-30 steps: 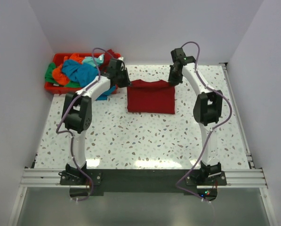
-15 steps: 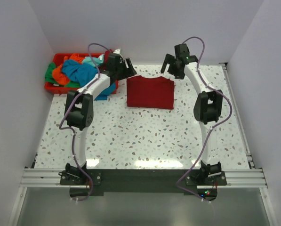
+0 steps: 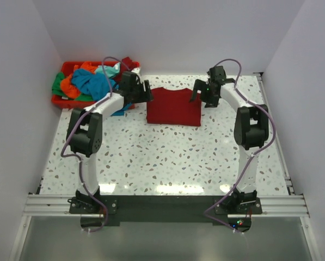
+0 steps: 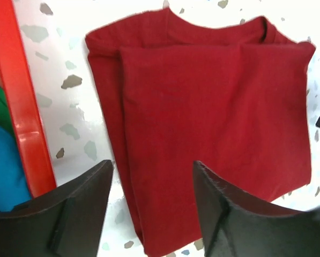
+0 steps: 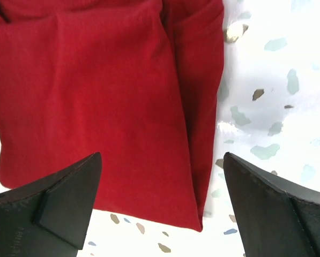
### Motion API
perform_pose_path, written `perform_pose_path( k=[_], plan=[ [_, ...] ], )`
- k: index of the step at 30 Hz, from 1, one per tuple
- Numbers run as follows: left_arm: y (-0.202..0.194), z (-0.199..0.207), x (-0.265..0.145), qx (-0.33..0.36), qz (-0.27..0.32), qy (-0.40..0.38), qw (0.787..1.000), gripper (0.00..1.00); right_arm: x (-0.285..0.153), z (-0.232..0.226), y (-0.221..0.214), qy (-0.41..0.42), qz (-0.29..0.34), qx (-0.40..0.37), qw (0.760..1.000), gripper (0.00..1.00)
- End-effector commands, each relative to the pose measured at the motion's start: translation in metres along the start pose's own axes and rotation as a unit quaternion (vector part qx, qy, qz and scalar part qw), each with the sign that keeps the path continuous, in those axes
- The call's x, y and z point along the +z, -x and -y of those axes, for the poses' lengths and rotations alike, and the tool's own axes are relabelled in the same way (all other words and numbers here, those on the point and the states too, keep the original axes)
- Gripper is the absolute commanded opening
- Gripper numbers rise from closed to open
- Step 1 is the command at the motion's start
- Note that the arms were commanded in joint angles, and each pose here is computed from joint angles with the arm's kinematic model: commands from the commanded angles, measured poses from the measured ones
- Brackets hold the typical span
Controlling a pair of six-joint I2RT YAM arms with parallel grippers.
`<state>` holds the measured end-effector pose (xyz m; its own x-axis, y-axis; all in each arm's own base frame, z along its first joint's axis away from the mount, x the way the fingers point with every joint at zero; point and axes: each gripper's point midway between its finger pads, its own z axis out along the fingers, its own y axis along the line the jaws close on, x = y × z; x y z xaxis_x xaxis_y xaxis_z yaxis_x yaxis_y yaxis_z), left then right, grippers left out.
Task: Fold and stack the t-shirts
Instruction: Fold the tshirt
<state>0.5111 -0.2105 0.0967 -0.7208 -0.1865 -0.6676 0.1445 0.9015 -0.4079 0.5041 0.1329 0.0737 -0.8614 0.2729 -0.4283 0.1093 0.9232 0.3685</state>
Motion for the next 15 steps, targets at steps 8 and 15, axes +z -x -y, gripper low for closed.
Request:
perform_pose_path(
  k=[8, 15],
  plan=[
    [-0.036, -0.007, 0.003, 0.022, -0.040, -0.010, 0.999, 0.55, -0.003, -0.002, -0.009, 0.051, 0.008, -0.008, 0.999, 0.97],
    [-0.053, -0.014, 0.017, 0.020, -0.060, -0.011, 0.998, 0.48, 0.009, 0.002, -0.012, 0.064, 0.001, -0.007, 0.998, 0.92]
  ],
)
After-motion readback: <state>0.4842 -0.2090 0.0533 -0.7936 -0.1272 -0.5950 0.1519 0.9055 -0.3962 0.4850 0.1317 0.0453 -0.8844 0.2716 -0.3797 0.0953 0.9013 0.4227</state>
